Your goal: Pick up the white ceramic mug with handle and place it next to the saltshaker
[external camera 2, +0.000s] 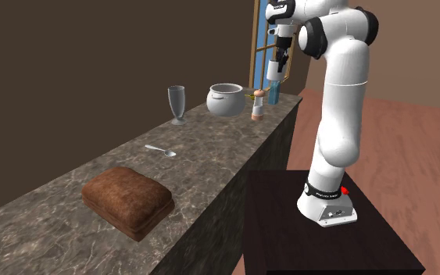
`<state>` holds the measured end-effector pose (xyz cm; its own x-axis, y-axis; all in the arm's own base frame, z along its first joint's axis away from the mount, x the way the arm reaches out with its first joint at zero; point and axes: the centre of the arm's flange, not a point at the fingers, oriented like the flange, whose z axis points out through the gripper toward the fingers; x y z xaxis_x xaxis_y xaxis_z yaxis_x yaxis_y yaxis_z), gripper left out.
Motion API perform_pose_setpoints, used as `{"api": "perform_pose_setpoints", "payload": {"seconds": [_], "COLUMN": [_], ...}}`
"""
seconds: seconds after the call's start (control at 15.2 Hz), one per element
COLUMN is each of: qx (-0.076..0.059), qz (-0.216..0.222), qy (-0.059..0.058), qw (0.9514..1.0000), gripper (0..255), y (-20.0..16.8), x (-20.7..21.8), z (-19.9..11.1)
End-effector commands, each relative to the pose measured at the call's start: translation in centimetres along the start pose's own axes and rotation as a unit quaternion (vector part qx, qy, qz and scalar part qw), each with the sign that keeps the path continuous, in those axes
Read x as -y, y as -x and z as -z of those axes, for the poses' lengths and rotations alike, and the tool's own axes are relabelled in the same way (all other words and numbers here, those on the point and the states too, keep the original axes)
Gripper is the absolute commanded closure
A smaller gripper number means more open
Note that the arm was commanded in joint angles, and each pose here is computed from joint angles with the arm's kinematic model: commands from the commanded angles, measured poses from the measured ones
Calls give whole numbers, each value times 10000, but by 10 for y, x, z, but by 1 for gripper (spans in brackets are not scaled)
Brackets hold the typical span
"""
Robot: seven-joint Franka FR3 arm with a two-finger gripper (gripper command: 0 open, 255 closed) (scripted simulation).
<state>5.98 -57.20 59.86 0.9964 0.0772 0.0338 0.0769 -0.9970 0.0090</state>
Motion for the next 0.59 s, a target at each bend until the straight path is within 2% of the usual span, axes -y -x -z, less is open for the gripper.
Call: {"api": "perform_pose_setpoints", "payload": {"seconds": [0.0, 0.53], "qx": [-3, -3], "qz": [13, 13], "qy": [9, 9], "qw": [10000, 10000], "gripper": [255, 255], "y": [2, 3], "x": [-2, -2], "z": [-9, -51]}}
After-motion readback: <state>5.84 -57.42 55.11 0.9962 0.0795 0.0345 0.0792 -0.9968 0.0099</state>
